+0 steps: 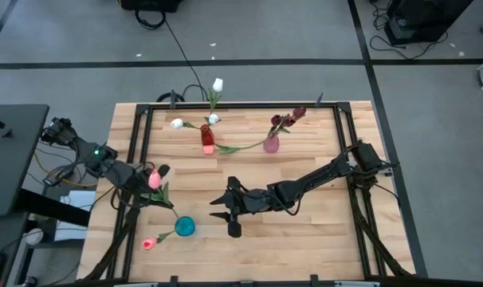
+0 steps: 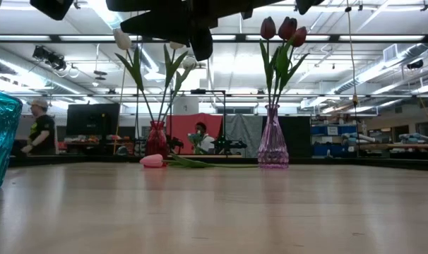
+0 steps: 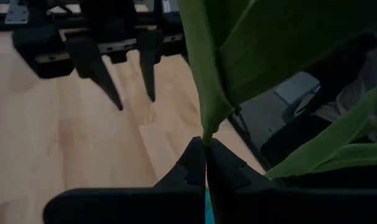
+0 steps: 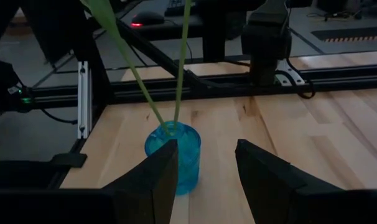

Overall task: Sort flowers into vase by color
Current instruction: Put the bottom pink tulip into the blue vase, then put the pink tulip into the blue vase

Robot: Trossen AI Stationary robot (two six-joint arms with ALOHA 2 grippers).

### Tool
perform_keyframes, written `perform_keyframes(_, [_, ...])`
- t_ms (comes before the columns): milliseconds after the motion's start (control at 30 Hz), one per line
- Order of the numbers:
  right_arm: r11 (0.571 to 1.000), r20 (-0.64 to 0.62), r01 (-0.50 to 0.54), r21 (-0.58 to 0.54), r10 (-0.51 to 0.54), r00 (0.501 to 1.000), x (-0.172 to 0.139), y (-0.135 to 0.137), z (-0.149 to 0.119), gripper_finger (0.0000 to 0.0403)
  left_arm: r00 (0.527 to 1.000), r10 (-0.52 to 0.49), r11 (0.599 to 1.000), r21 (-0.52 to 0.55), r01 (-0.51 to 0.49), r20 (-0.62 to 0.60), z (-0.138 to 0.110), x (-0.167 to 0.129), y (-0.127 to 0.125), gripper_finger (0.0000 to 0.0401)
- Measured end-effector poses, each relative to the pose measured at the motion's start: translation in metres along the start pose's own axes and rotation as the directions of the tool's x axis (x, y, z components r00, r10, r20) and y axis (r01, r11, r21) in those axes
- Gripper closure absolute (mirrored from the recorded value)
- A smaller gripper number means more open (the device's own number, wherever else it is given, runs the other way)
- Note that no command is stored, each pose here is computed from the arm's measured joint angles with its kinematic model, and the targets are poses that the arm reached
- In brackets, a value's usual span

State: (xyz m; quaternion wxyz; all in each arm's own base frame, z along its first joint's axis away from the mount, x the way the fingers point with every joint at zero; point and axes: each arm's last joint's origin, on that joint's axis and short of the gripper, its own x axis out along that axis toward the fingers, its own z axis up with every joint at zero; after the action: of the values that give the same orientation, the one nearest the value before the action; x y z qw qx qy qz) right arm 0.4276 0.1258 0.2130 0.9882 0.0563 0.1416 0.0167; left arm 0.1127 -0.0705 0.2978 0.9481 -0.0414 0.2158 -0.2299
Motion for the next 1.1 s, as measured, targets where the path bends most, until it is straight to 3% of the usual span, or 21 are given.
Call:
perform_keyframes(367, [1.000,-0.054,0.010,-0.014,-0.011,0.998,0.000,-0.001,-0.005,0.0230,0.993,0.050,0.999,0.008,-0.049,-0.104,-0.005,0.021,0.001,0.0384])
perform_keyframes(733, [1.000,-0.079,0.015,-0.020,-0.016,0.997,0.000,-0.002,-0.008,0.0230,0.957,0.042,0.996,-0.059,-0.061,-0.287,-0.020,0.030,0.002,0.0262])
perform_keyframes(1000, [1.000,-0.101,0.023,-0.004,-0.023,0.995,0.000,-0.003,-0.010,0.0230,0.921,0.065,0.985,-0.123,-0.121,-0.383,-0.028,0.021,0.004,0.0259])
perform_keyframes(1100, [0.999,-0.147,0.050,0.004,-0.049,0.988,0.000,-0.009,-0.013,0.0231,0.931,0.128,0.978,-0.114,-0.176,-0.342,-0.026,0.008,0.006,0.0268])
